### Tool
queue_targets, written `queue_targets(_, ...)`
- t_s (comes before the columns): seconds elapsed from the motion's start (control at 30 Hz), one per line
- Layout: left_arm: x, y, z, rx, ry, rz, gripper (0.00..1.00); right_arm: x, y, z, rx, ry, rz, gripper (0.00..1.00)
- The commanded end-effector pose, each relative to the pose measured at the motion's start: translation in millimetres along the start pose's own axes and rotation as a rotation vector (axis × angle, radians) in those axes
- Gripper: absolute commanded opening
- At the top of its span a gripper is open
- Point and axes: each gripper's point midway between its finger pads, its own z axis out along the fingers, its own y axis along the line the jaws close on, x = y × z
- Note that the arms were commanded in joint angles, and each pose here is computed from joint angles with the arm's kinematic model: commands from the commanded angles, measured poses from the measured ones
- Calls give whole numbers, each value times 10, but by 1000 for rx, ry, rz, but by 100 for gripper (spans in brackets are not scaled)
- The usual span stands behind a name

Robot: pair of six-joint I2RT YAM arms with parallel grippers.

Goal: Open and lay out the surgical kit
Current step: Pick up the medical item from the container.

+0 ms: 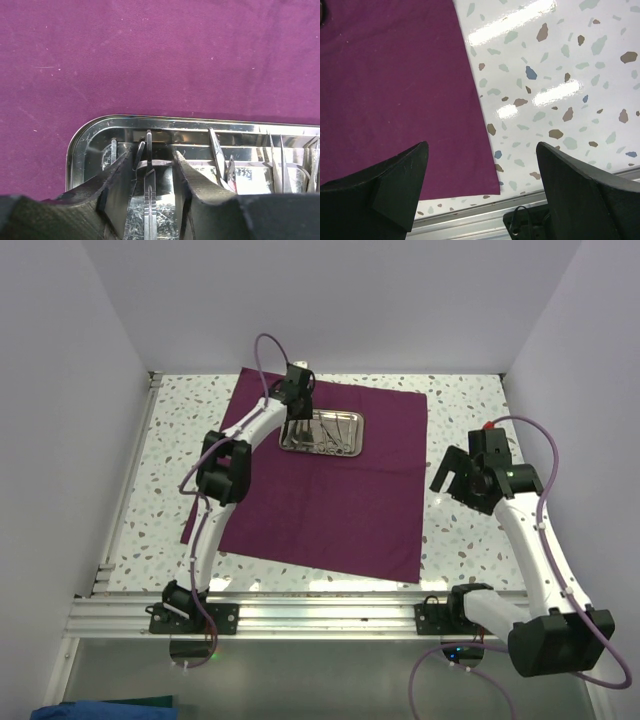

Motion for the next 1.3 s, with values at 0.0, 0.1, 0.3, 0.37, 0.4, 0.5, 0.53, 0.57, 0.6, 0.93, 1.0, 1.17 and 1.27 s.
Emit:
queue_targets(0.0, 183, 109, 129, -38, 42, 44, 40, 16, -9, 63, 3, 3, -12, 93)
queue_targets(0.1, 258, 168, 144, -65, 62, 62, 38, 33, -6, 97, 2, 12, -13, 93)
queue_targets(0.3, 384, 283, 187, -111, 94, 79, 18, 32, 4, 133, 1, 16, -20, 93)
queue_targets(0.37, 402, 294, 193, -115, 99, 85, 8, 33, 5, 144, 1, 18, -21, 93)
queue_targets(0.4, 415, 302, 196, -117, 103, 86, 6, 36, 5, 150, 3, 20, -25, 93)
queue_targets(0.5, 420, 311, 194, -121, 105, 90, 0, 30, 3, 159, 3, 18, -26, 93)
queue_targets(0.53, 413, 309, 188, -121, 103, 89, 0, 28, 5, 163, 3, 18, -28, 93)
queue_targets(0.57, 415, 313, 187, -123, 104, 90, 0, 34, 5, 165, 3, 20, -28, 93)
queue_targets(0.6, 371, 313, 168, -122, 95, 87, 0, 31, 6, 166, 2, 19, -29, 93)
queue_targets(0.93, -405, 107, -282, -58, -72, 61, 0, 17, 63, 171, -26, 13, -28, 92)
queue_targets(1.0, -642, 53, -450, -38, -129, 46, 0, 5, 68, 169, -30, 9, -23, 92)
queue_targets(1.17, -1013, -32, -760, -10, -216, 27, 0, -4, 101, 165, -47, 6, -25, 92)
queue_targets(1.27, -1144, -56, -935, 3, -246, 16, 0, 0, 116, 163, -56, 9, -28, 92)
